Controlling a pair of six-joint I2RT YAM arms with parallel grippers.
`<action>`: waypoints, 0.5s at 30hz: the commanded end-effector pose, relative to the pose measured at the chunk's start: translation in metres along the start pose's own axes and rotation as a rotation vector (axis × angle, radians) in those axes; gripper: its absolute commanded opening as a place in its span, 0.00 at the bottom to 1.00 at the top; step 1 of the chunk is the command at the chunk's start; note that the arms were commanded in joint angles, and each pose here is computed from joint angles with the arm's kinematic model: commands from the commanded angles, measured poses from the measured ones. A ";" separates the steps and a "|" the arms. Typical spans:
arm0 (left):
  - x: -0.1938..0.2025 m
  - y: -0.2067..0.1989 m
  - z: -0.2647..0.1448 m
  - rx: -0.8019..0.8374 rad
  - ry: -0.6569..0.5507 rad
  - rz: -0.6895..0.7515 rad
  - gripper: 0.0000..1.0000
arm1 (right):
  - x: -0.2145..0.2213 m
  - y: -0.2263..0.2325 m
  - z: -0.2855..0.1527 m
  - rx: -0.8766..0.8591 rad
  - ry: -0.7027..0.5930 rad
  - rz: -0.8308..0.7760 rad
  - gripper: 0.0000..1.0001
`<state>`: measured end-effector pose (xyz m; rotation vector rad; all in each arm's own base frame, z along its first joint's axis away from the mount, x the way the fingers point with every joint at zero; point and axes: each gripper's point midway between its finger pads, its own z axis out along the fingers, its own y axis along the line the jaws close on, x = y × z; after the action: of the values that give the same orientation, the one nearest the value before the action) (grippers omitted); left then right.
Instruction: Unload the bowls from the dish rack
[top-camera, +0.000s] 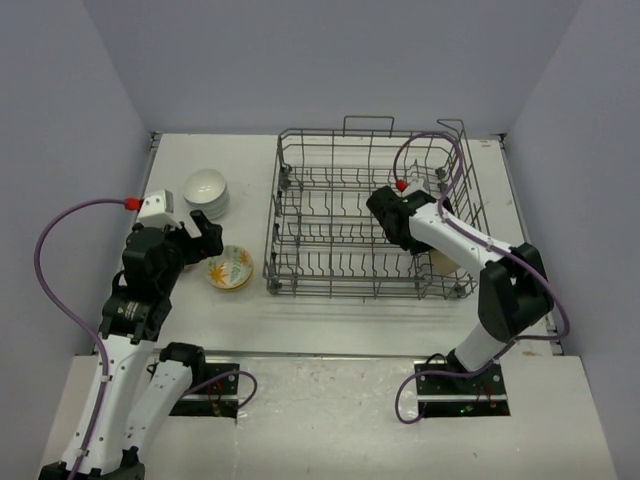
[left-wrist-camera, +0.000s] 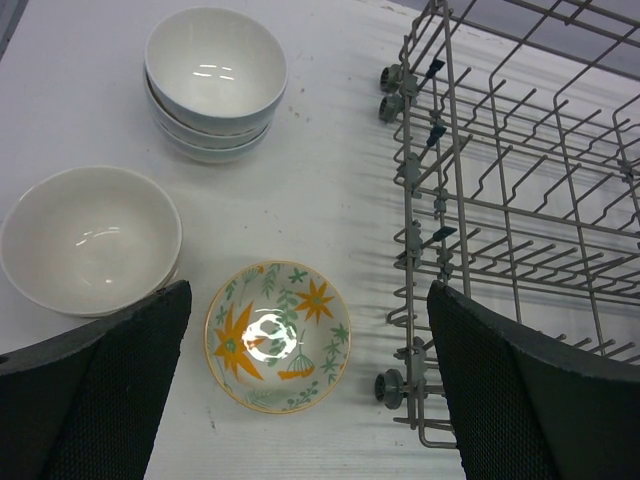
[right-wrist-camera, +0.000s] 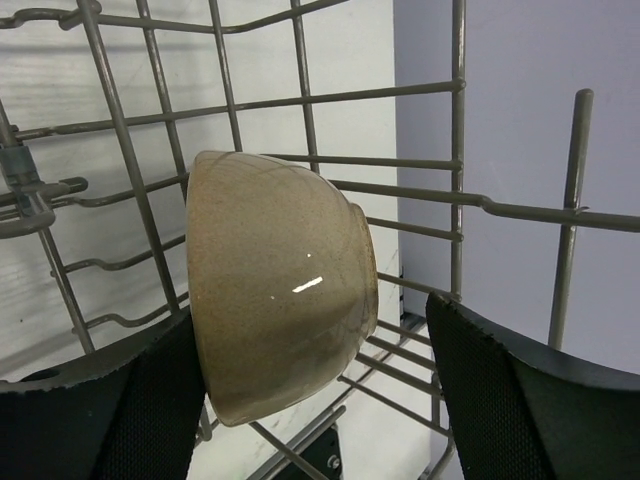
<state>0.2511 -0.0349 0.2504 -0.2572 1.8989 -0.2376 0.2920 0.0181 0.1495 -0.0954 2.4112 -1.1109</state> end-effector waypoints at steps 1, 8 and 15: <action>-0.007 -0.006 0.000 0.035 -0.033 0.034 1.00 | -0.003 -0.027 0.001 0.066 -0.025 0.027 0.81; -0.005 -0.010 -0.001 0.054 -0.029 0.040 1.00 | -0.001 -0.032 0.009 0.083 -0.020 0.038 0.63; -0.005 -0.014 -0.001 0.071 -0.030 0.045 1.00 | -0.001 -0.037 0.010 0.104 -0.019 0.035 0.41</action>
<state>0.2491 -0.0420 0.2515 -0.2134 1.8999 -0.2569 0.2910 -0.0045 0.1526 -0.0824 2.4045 -1.1832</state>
